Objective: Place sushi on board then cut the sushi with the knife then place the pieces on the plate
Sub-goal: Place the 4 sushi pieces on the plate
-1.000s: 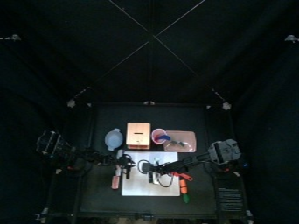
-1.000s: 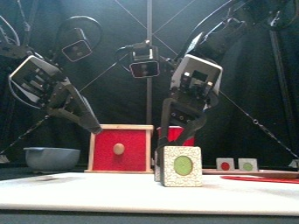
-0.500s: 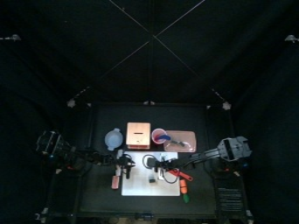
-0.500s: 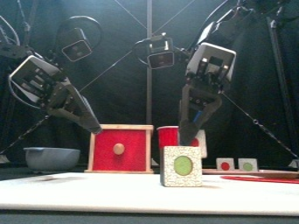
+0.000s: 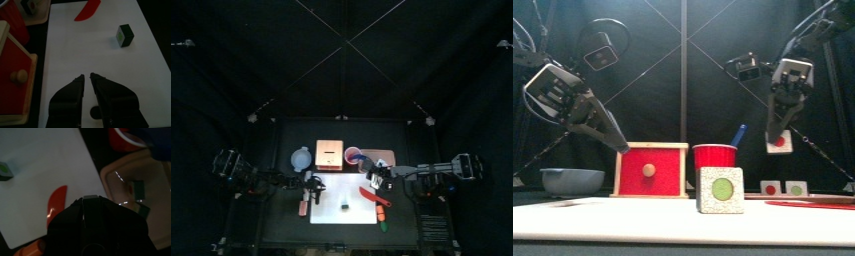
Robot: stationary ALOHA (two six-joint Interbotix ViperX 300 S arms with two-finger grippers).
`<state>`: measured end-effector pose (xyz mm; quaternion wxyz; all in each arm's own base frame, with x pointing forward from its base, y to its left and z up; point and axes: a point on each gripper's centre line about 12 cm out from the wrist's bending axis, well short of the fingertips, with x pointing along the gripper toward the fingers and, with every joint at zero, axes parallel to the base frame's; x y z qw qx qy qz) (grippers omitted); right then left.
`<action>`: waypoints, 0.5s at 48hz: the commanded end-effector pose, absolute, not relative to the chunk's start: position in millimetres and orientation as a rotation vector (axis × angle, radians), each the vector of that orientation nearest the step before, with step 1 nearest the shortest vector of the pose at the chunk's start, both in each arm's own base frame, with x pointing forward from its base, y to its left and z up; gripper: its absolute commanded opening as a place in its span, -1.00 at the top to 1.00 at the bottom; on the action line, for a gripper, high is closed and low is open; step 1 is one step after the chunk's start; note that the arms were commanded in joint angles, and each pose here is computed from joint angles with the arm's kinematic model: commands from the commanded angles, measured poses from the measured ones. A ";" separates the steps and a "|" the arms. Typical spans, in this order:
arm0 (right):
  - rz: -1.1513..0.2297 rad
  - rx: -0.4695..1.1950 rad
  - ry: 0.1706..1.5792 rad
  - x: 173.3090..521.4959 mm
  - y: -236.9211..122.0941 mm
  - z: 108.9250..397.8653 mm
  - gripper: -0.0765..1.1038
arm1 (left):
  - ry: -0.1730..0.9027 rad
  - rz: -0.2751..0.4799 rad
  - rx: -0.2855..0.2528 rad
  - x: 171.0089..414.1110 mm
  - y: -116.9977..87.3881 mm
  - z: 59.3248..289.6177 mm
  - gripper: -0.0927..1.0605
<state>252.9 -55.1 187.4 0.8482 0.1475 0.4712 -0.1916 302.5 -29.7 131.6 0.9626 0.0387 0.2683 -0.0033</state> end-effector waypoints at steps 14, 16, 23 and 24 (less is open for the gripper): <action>-0.637 0.412 1.017 202.0 -105.5 168.1 -0.10 | 0.519 -0.002 0.073 307.4 -29.3 137.8 -0.23; -0.651 0.421 1.022 198.8 -107.8 165.4 -0.10 | 0.519 -0.002 0.073 307.4 -29.3 137.8 -0.23; -0.683 0.444 1.038 190.2 -112.5 156.9 -0.11 | 0.519 -0.002 0.075 307.8 -29.4 137.8 -0.23; -0.687 0.447 1.037 189.5 -113.2 156.5 -0.11 | 0.519 -0.002 0.075 307.8 -29.4 137.8 -0.23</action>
